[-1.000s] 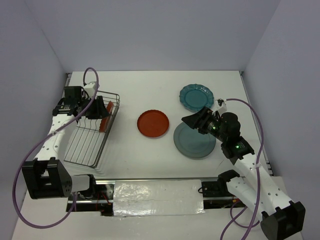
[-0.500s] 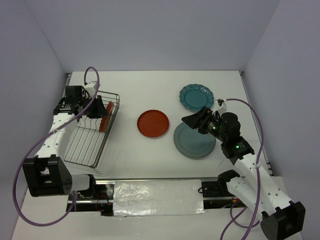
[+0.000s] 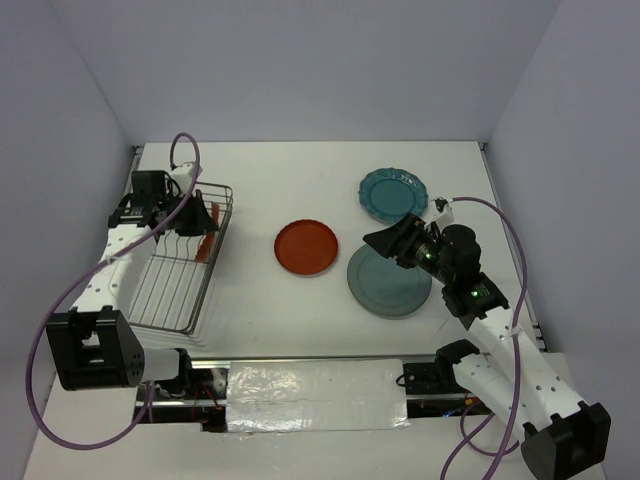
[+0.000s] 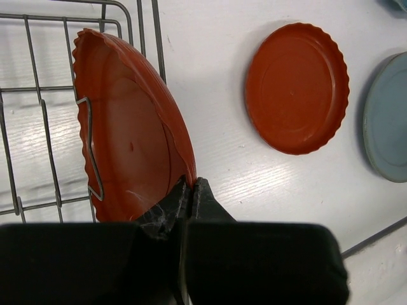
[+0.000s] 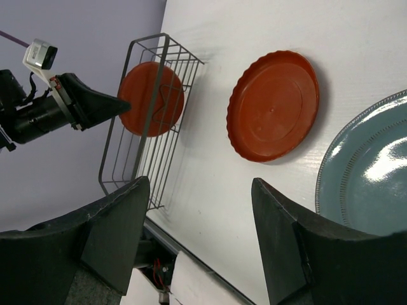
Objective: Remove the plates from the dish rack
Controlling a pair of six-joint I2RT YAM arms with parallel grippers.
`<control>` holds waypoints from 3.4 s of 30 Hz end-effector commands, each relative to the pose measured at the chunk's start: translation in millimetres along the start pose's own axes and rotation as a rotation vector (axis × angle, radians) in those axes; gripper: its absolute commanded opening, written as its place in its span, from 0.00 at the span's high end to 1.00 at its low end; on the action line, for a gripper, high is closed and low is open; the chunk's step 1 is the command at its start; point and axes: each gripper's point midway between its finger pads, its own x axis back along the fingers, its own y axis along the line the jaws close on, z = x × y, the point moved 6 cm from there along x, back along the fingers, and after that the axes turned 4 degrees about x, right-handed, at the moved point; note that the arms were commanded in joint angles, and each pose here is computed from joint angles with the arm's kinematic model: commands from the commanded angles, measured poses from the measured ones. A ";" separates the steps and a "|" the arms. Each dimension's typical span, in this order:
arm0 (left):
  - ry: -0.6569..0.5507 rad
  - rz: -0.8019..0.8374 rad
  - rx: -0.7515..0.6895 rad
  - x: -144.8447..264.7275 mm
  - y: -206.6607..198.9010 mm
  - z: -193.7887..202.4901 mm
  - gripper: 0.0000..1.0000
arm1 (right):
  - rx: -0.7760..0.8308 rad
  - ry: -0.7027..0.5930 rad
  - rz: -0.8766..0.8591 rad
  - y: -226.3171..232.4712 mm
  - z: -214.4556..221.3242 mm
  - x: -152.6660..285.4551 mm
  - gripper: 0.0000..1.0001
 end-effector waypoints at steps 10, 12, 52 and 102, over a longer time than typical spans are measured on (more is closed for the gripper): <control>-0.142 0.023 -0.034 29.9 -21.8 -59.8 1.00 | 0.021 -0.016 -0.031 10.9 -8.0 1.4 0.27; -0.144 0.051 -0.037 29.5 -25.2 -62.2 1.00 | 0.022 -0.015 -0.034 11.5 -7.7 1.7 0.27; -0.341 -0.098 -0.484 -22.0 -180.5 -10.2 1.00 | 0.008 -0.177 0.187 -10.7 -25.7 9.5 0.28; -0.058 -0.188 -0.783 -158.2 -234.8 117.3 0.92 | 0.011 -0.241 0.215 -12.5 -31.9 18.0 0.27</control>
